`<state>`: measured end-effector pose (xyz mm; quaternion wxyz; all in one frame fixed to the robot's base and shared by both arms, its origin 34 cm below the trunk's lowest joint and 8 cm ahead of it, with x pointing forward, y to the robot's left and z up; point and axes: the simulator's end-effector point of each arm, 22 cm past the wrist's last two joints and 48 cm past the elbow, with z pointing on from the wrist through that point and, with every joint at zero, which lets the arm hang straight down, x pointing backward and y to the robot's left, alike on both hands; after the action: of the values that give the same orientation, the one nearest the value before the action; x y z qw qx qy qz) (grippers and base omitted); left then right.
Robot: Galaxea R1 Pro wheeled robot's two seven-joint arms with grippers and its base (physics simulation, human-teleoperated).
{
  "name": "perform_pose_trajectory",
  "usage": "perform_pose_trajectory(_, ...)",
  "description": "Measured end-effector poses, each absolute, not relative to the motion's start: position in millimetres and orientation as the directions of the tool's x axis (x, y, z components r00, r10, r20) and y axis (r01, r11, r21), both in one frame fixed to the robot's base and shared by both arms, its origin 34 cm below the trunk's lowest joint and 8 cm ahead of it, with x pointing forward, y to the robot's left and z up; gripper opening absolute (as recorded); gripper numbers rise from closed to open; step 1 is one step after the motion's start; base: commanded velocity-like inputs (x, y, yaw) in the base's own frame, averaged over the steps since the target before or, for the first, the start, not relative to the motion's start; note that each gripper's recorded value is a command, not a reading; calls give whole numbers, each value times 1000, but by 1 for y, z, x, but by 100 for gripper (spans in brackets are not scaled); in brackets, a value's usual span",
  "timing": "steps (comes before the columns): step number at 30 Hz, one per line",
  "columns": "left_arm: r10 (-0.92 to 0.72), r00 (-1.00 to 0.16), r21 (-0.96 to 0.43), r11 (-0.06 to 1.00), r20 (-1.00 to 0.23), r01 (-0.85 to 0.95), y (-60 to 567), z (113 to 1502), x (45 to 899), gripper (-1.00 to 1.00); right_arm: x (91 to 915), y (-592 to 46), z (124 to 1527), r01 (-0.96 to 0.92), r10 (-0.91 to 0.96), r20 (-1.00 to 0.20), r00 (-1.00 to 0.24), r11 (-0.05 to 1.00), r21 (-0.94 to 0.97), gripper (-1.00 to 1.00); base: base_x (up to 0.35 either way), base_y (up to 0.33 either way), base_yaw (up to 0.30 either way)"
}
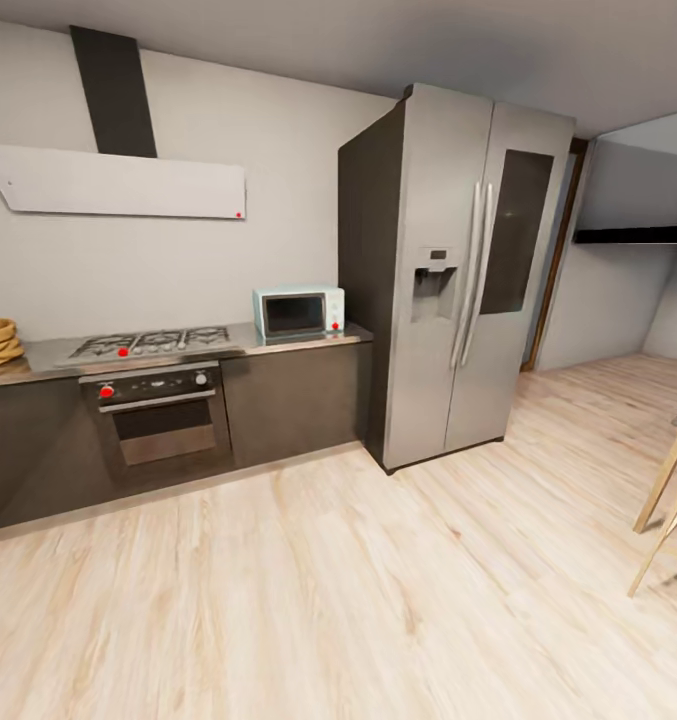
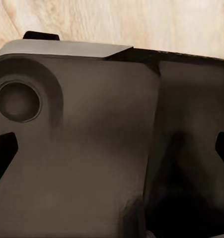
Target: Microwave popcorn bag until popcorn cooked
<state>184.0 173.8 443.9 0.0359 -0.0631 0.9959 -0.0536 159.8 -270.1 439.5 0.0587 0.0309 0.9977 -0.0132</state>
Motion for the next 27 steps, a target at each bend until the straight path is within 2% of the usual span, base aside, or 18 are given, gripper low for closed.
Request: perform_pose_trajectory(27, -132, -989, -108, 986, -63, -125, 176, 443, 182, 100, 161, -273, 440, 60, 56, -123, -991, 998, -27, 100, 323, -95, 15)
